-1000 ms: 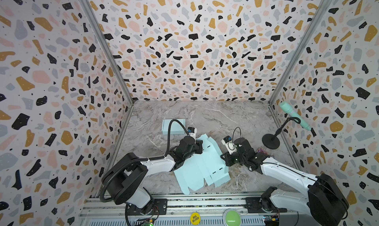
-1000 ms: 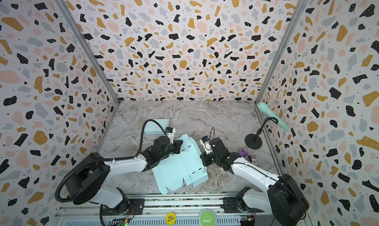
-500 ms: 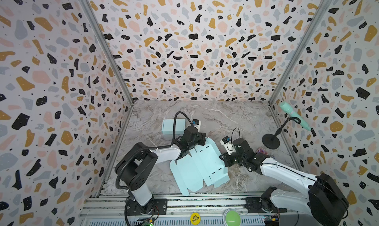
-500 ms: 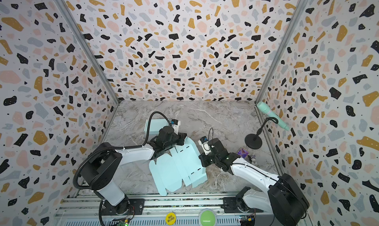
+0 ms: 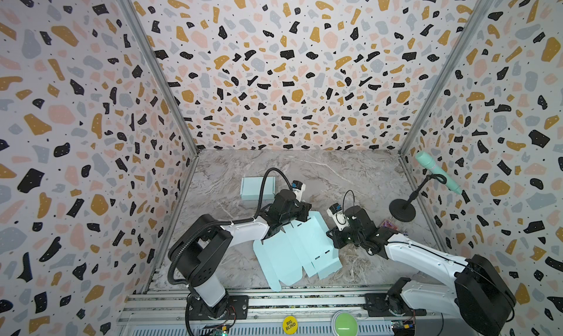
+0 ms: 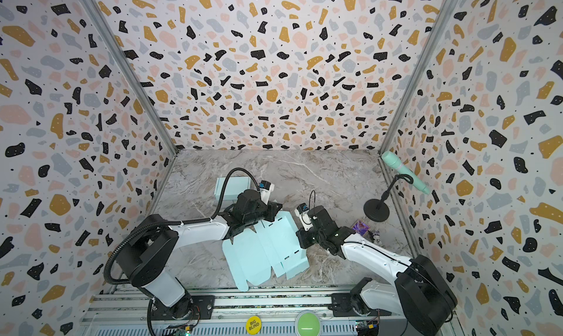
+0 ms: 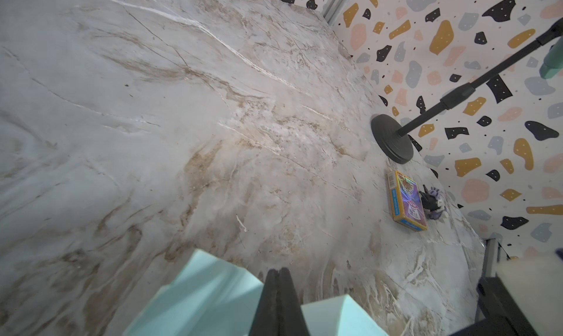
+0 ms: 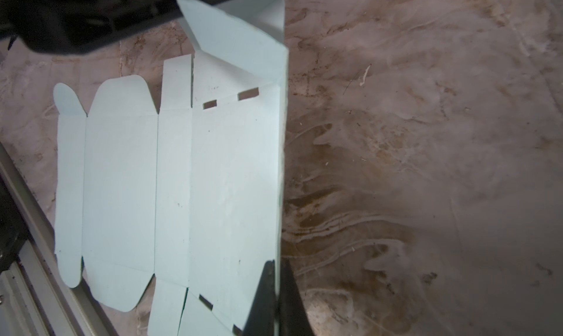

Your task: Fold the paper box

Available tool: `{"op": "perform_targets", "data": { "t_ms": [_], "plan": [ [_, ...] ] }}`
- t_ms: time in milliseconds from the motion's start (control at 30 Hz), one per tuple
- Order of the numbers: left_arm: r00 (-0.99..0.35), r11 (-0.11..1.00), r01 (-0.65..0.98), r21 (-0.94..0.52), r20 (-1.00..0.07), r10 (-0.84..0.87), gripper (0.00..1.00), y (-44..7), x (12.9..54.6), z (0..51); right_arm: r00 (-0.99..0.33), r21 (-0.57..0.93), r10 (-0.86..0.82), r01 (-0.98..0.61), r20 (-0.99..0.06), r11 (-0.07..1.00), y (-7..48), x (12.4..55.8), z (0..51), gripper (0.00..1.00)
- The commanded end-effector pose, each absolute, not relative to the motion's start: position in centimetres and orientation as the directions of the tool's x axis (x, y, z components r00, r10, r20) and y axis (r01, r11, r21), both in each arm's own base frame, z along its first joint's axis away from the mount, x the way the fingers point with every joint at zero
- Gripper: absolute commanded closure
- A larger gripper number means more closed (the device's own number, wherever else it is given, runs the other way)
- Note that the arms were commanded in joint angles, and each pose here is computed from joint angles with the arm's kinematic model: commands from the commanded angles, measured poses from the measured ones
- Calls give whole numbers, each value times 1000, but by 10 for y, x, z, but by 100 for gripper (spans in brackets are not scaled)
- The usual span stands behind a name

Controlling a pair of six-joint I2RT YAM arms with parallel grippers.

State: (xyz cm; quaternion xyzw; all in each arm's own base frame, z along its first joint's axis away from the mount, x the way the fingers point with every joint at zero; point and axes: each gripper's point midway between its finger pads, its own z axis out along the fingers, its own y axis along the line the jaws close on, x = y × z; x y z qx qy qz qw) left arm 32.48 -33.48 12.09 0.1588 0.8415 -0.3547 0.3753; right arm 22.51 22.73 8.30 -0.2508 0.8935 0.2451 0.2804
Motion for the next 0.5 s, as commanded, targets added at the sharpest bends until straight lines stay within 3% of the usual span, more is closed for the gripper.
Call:
{"op": "perform_targets", "data": {
  "t_ms": [0,467],
  "plan": [
    [-655,671,574,-470,-755,32,100,-340,310,122,-682,274,-308,-604,-664,748,233,234,101,100],
    [-664,665,564,-489,-747,14,100,-339,285,116,-666,218,-337,-605,-665,766,229,234,101,100]
  ]
}}
